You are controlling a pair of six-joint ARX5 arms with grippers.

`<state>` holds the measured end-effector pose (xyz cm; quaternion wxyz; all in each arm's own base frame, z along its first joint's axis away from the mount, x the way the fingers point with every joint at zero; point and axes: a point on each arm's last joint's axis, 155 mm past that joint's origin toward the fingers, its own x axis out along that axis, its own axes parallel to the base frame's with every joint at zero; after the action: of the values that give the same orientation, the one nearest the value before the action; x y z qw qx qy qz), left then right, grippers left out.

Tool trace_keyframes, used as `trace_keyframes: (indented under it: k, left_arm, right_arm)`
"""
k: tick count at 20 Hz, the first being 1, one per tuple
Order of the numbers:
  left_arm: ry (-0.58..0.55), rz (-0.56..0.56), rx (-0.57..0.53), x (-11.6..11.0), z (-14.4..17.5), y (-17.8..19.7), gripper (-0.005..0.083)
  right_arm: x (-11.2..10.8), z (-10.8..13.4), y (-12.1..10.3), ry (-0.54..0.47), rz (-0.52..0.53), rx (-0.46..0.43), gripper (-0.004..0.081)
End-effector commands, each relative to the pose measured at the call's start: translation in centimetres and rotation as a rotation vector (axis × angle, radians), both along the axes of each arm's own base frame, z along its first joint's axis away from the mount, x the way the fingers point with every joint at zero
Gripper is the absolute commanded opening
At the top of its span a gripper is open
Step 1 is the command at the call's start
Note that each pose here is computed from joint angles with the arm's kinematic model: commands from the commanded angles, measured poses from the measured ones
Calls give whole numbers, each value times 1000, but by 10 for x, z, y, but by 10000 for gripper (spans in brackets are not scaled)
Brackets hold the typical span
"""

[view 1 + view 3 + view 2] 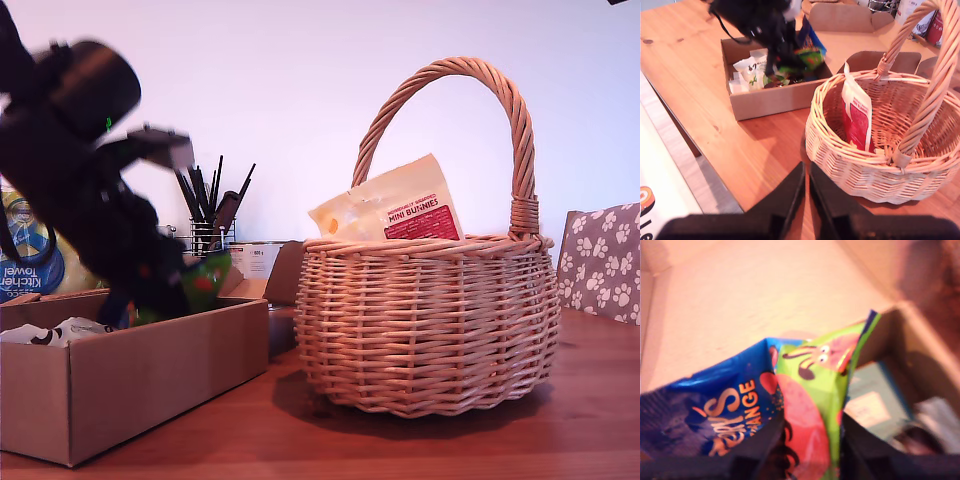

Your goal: Move the bags of Easter eggs from the cardboard box on the left into the woven basket on the right side.

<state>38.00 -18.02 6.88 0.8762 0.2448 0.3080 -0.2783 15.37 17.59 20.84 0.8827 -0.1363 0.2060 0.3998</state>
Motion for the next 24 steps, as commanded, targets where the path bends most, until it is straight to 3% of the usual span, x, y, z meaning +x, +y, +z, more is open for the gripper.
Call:
trace_keyframes:
  k: [1, 5, 9, 12, 16, 24]
  left_arm:
    - [-64, -5, -34, -2, 34, -2, 143]
    - [-74, -74, -127, -29, 74, -13, 143]
    - [-24, -377, -371, -85, 113, -80, 143]
    - [-22, -506, -478, -111, 132, -118, 143]
    - [-81, -568, -560, -118, 151, -148, 143]
    - [-57, -607, -612, -100, 131, -199, 143]
  right_arm:
    - [-1, -2, 1, 3, 5, -5, -13]
    - [-1, -3, 0, 4, 6, -7, -13]
    - [-1, -3, 0, 4, 5, -7, -13]
    - [-1, -3, 1, 4, 5, -7, -13]
    - [-1, -3, 1, 4, 6, -6, -13]
    - [-1, -2, 1, 9, 1, 0, -13]
